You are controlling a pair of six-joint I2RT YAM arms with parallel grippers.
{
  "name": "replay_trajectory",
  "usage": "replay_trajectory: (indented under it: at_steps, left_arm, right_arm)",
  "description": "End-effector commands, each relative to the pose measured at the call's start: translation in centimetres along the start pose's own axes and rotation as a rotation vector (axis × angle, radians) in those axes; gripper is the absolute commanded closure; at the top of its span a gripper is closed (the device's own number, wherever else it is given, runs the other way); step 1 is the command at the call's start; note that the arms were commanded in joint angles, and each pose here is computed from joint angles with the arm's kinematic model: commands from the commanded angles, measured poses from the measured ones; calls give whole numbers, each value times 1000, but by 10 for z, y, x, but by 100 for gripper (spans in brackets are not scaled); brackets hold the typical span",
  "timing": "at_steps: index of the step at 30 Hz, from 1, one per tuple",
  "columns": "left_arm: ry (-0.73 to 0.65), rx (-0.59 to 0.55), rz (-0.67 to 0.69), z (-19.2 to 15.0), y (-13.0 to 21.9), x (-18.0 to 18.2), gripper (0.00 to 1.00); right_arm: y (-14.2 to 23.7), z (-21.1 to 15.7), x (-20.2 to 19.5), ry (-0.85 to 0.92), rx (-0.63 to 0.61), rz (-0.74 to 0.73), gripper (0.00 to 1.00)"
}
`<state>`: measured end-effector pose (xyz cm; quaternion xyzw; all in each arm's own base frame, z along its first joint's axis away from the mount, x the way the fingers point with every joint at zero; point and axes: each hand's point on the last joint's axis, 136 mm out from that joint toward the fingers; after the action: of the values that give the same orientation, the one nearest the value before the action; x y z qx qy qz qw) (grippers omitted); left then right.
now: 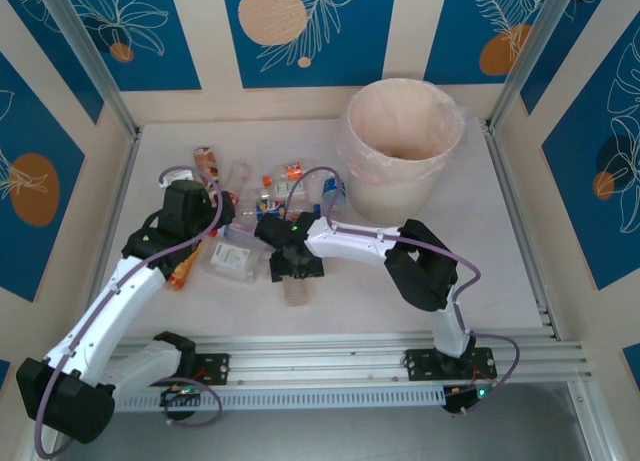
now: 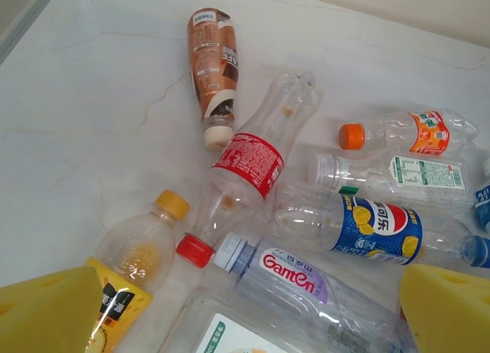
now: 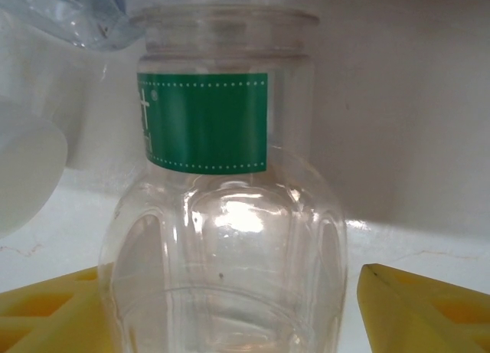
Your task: Put the plastic bottles in the bin
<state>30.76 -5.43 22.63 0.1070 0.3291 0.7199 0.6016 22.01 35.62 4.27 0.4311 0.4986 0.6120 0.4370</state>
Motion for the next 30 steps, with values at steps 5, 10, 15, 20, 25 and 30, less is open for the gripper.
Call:
replay_trajectory:
  at_steps: [5, 10, 15, 20, 25, 30]
  left_arm:
    - [7, -15, 16, 4, -1, 2, 0]
    - [3, -14, 16, 4, -1, 2, 0]
    - [1, -16, 12, 6, 1, 1, 1]
    - [-3, -23, 15, 9, 2, 1, 1]
    - [2, -26, 9, 10, 2, 0, 0]
    - [5, -25, 2, 10, 2, -2, 1]
  right_arm:
    - [-23, -16, -12, 18, 103, -60, 28]
    - [-24, -22, -14, 27, 115, -71, 37]
    - [-13, -23, -14, 43, 97, -90, 46]
    - [9, -27, -12, 78, 67, -90, 52]
    - [35, -33, -11, 144, 28, -90, 53]
    - [69, -31, -9, 199, -31, -56, 64]
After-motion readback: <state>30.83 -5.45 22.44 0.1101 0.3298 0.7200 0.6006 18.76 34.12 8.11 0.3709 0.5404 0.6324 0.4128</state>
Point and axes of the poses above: each hand's point on the last joint's axis, 136 mm out from that joint toward the fingers, its own y axis back along the fingers, its own x axis along the line the jaws close on, z = x × y, and after that the axes turned 5 degrees about y, right-handed
